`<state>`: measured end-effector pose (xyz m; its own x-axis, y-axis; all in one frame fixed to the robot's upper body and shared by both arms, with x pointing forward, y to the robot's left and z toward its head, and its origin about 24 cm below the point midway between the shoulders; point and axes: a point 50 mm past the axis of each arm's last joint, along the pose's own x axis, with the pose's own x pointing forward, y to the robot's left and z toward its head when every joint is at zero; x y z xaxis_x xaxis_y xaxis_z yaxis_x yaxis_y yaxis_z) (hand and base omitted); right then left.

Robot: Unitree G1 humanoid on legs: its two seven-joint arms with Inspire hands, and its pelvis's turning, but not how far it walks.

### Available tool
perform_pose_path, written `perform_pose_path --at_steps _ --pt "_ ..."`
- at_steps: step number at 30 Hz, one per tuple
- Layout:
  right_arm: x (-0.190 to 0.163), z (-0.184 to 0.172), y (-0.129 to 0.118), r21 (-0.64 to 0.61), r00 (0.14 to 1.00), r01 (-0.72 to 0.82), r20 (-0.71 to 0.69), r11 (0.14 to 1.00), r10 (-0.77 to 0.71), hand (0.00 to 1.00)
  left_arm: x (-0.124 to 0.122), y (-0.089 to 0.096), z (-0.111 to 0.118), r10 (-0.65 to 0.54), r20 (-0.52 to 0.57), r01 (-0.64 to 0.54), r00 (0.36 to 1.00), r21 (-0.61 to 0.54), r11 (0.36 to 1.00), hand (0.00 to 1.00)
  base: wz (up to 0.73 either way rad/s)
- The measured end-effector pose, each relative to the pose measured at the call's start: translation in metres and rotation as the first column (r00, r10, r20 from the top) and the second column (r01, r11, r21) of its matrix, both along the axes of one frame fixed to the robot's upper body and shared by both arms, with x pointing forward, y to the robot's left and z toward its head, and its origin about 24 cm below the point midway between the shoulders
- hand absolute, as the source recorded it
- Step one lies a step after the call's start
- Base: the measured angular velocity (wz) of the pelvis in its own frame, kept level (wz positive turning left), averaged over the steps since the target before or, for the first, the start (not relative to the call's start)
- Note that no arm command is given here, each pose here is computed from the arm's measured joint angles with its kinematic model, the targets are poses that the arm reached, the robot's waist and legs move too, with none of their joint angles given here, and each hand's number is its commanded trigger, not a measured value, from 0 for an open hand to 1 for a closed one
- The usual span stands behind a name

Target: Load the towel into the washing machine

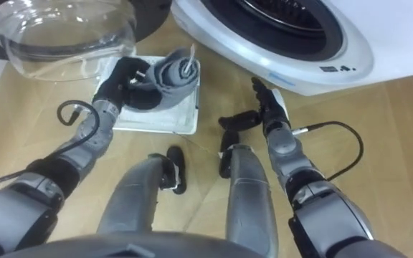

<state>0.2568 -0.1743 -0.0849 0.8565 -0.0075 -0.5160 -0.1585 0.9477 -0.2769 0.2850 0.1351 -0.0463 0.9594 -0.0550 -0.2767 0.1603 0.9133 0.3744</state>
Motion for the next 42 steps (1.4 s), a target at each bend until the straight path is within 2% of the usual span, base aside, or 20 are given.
perform_pose_path --at_steps 4,10,15,19,23,28,36,42 --pt "0.004 0.005 0.008 0.014 0.999 -0.028 0.034 1.0 0.027 0.0 0.004 -0.009 0.009 -0.003 0.024 0.006 1.0 -0.101 0.995 1.0 0.03" --pt "0.005 0.007 0.017 0.039 0.997 -0.054 0.048 0.998 0.052 0.0 0.009 -0.016 0.02 -0.025 0.052 0.035 0.998 -0.193 0.981 1.0 0.02" --pt "0.002 0.004 0.018 0.045 0.997 -0.072 0.032 0.996 0.071 0.0 0.011 -0.025 0.027 -0.067 0.052 0.08 0.996 -0.311 0.947 1.0 -0.05" --pt "-0.004 -0.001 0.02 0.036 0.993 -0.117 0.009 0.993 0.116 0.0 0.011 -0.026 0.026 -0.081 0.013 0.077 0.997 -0.491 0.868 1.0 -0.1" --pt "-0.012 -0.007 0.02 0.04 0.992 -0.123 -0.019 0.992 0.124 0.0 0.01 -0.029 0.025 -0.109 -0.009 0.081 0.994 -0.607 0.791 1.0 0.03" --pt "-0.014 -0.009 0.02 0.034 0.986 -0.161 -0.046 0.986 0.163 0.0 0.003 -0.037 0.018 -0.167 -0.076 0.052 0.983 -0.757 0.651 1.0 0.0" --pt "-0.017 -0.012 0.016 0.017 0.98 -0.168 -0.105 0.986 0.168 0.0 -0.006 -0.038 0.009 -0.305 -0.131 0.071 0.943 -0.818 0.571 1.0 0.0" --pt "-0.017 -0.014 0.014 0.006 0.977 -0.161 -0.144 0.987 0.16 0.0 -0.016 -0.032 0.0 -0.39 -0.171 0.093 0.905 -0.814 0.573 1.0 0.0"
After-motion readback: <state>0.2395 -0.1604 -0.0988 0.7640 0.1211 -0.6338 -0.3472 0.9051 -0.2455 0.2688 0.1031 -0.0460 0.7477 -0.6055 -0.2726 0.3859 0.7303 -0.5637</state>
